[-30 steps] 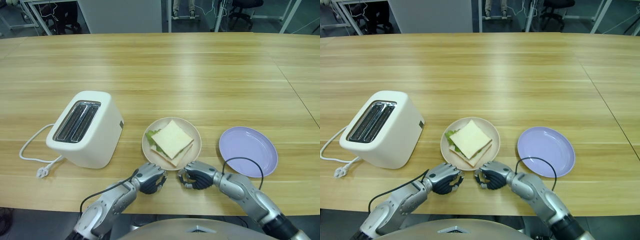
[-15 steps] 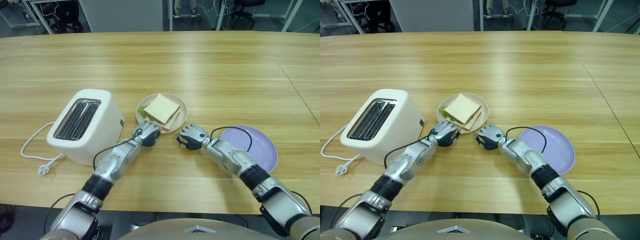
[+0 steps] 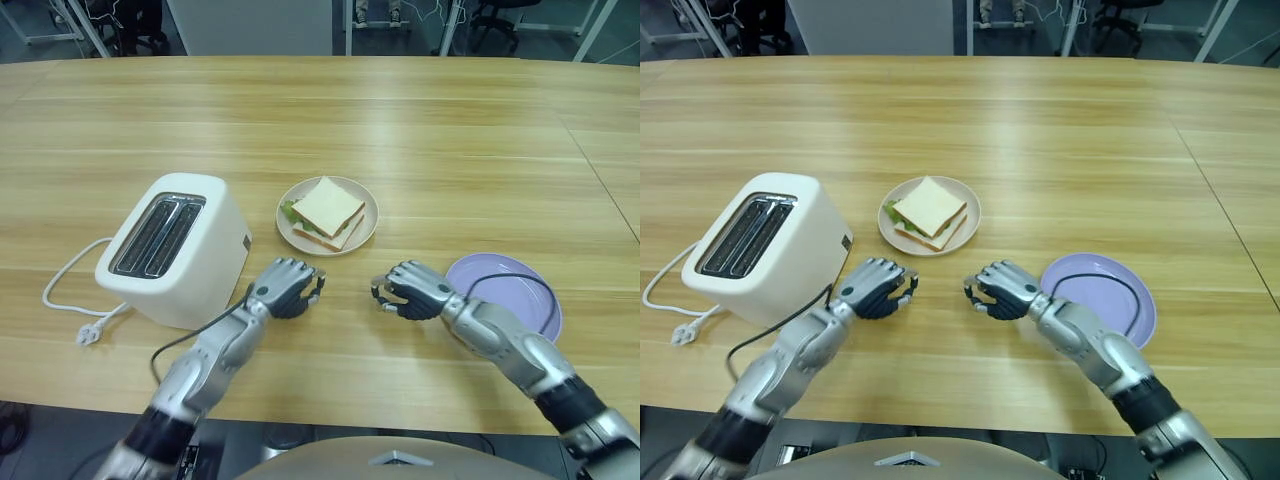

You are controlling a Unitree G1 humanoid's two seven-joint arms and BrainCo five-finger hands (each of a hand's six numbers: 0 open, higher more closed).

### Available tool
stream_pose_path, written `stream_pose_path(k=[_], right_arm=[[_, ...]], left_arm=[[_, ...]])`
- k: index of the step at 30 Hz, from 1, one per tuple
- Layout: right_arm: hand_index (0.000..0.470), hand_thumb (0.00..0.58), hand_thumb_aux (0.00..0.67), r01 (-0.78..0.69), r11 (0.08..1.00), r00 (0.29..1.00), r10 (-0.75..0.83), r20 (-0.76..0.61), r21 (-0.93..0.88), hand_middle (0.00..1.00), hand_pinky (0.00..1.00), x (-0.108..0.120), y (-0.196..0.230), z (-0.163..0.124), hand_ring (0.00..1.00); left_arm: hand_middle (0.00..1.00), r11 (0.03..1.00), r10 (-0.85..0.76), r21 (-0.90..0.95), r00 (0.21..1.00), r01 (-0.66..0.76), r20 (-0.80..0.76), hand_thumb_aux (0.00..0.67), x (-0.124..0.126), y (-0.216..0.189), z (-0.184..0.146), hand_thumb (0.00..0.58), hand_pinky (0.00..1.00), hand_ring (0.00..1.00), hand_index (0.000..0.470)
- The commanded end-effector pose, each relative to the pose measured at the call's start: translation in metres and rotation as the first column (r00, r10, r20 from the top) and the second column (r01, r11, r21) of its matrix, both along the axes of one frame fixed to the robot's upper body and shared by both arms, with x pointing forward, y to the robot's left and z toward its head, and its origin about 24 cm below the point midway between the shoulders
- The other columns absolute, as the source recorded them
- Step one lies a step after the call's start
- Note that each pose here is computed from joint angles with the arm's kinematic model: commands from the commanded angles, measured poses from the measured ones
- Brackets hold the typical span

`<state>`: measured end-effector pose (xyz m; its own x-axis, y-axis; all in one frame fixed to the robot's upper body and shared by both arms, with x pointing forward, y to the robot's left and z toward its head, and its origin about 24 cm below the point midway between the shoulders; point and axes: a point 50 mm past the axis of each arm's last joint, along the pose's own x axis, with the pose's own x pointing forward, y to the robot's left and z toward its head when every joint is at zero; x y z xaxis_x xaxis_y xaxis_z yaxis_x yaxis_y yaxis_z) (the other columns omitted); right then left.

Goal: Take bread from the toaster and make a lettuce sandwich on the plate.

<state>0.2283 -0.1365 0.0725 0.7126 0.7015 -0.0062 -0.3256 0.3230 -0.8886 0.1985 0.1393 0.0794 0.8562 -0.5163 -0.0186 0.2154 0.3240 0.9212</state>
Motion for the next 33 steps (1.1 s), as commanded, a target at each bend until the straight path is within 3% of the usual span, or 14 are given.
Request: stream_pose_path(k=[1,2,3,4,6,9,17,27,33], right_arm=[[0.0,0.0,0.0,0.094,0.887,0.992,-0.042,-0.123,0.453,0.56,0.56,-0.019,-0.014,0.044,0.56],[0.0,0.0,0.0,0.116,0.826,0.987,-0.032,-0.16,0.552,0.29,0.29,-0.026,-0.017,0.051,0.29],[0.0,0.0,0.0,0.144,0.762,0.979,-0.017,-0.202,0.632,0.06,0.06,-0.031,-0.018,0.055,0.06],[0.0,0.0,0.0,0.172,0.697,0.971,-0.002,-0.238,0.697,0.0,0.0,-0.034,-0.02,0.058,0.0],[0.0,0.0,0.0,0.201,0.596,0.959,0.043,-0.281,0.777,0.0,0.0,-0.038,-0.021,0.061,0.0],[0.0,0.0,0.0,0.257,0.486,0.932,0.106,-0.348,0.835,0.0,0.0,-0.035,-0.017,0.056,0.0],[0.0,0.0,0.0,0.265,0.415,0.902,0.213,-0.375,0.871,0.0,0.0,-0.036,-0.006,0.057,0.0],[0.0,0.0,0.0,0.26,0.371,0.899,0.243,-0.363,0.891,0.0,0.0,-0.044,-0.011,0.067,0.0],[0.0,0.0,0.0,0.317,0.342,0.914,0.138,-0.381,0.885,0.0,0.0,-0.04,-0.021,0.07,0.0]], left_arm=[[0.23,0.918,0.075,-0.386,0.996,-0.09,-0.053,0.0,-0.039,-0.001,0.043,0.0,0.23,0.23,0.0],[0.0,0.86,0.09,-0.497,0.993,-0.117,-0.077,0.0,-0.047,-0.002,0.05,0.0,0.0,0.0,0.0],[0.0,0.783,0.103,-0.605,0.989,-0.144,-0.102,0.0,-0.054,-0.003,0.056,0.0,0.0,0.0,0.0],[0.0,0.674,0.106,-0.718,0.985,-0.171,-0.135,0.0,-0.061,-0.005,0.062,0.0,0.0,0.0,0.0],[0.0,0.501,0.096,-0.841,0.979,-0.205,-0.181,0.0,-0.069,-0.008,0.068,0.0,0.0,0.0,0.0],[0.0,0.337,0.082,-0.917,0.977,-0.215,-0.199,0.0,-0.077,-0.012,0.071,0.0,0.0,0.0,0.0],[0.0,0.141,0.13,-0.959,0.965,-0.246,-0.228,0.0,-0.08,0.001,0.057,0.0,0.0,0.0,0.0],[0.0,0.043,0.142,-0.984,0.976,-0.171,-0.164,0.0,-0.095,0.013,0.064,0.0,0.0,0.0,0.0],[0.0,0.102,0.151,-0.981,0.977,-0.167,-0.15,0.0,-0.097,0.018,0.065,0.0,0.0,0.0,0.0]])
